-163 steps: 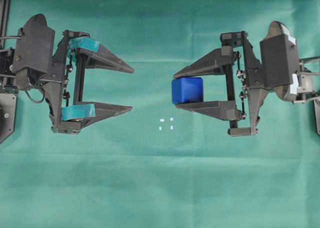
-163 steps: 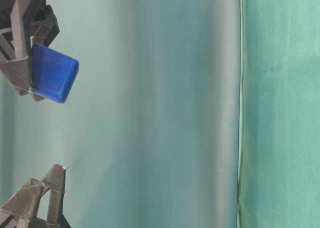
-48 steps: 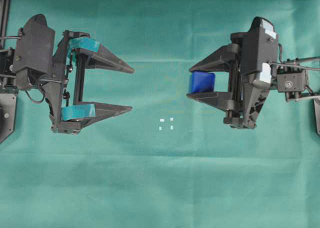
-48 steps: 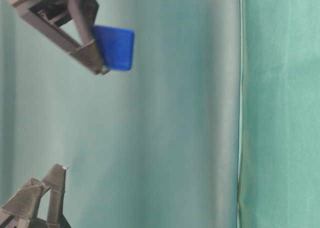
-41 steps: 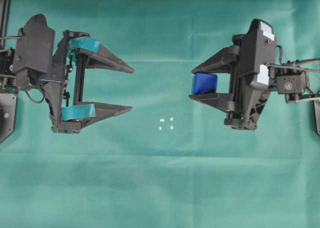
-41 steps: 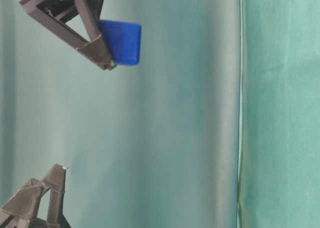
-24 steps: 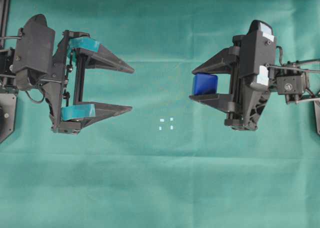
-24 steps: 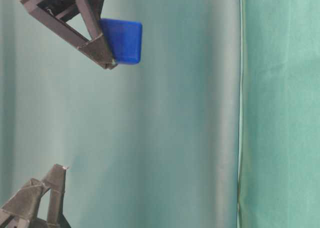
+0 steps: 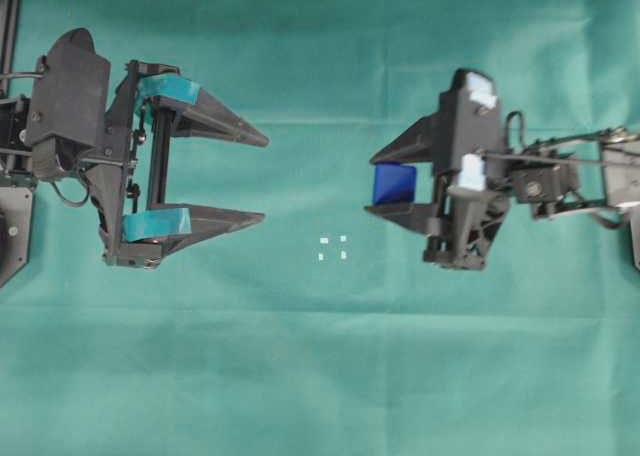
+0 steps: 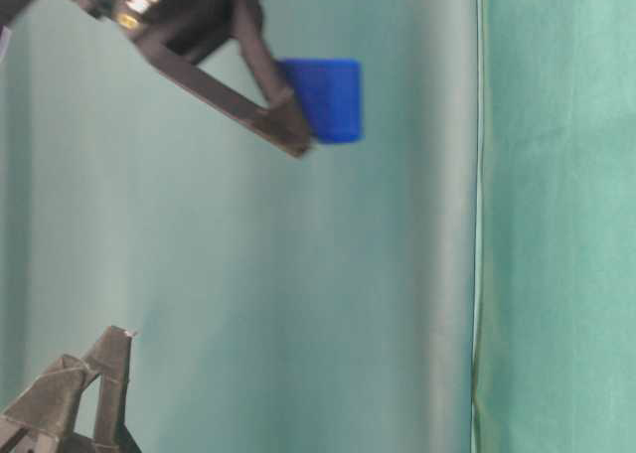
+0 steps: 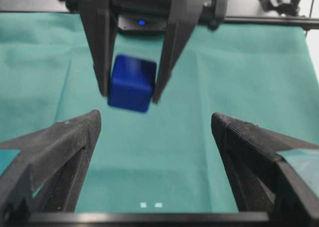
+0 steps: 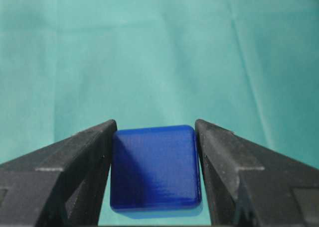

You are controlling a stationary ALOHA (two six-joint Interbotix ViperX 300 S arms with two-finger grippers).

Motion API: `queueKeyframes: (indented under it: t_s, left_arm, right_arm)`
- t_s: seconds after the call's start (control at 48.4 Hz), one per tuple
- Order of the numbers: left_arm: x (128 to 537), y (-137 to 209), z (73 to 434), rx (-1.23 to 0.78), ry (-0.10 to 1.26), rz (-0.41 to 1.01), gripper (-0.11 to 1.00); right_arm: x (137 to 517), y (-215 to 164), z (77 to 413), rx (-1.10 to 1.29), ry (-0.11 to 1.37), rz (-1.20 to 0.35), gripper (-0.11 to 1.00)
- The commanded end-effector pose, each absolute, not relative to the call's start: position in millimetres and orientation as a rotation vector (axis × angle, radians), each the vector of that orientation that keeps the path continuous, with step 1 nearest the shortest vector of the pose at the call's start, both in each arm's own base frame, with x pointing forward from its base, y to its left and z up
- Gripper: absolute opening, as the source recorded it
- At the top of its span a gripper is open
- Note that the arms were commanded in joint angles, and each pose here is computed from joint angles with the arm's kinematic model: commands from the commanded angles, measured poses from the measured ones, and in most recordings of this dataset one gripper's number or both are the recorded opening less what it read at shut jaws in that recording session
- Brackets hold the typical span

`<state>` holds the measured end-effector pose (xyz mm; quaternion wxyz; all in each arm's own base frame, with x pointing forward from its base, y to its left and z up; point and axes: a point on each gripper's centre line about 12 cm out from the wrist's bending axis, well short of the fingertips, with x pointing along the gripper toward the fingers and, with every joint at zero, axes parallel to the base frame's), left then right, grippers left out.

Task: Handover the blue block to the right arm after grasping it with the left arm, then place it in the designated position.
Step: 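Lower the cube with the right gripper onto the white marker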

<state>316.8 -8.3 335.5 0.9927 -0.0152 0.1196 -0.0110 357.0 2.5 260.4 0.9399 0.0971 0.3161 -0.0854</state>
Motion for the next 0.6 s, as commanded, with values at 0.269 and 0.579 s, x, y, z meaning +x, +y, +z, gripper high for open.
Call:
queueKeyframes:
  t_s: [0.269,0.579]
  left_arm:
    - [322,-9,348,-0.026,0.209,-0.024,0.99]
    - [322,-9,348,-0.026,0.209,-0.024,0.99]
  right_arm:
    - [384,10,223,0.203,0.674,-0.131,0.55]
    - [405,13,187,0.215,0.685,-0.091,0.55]
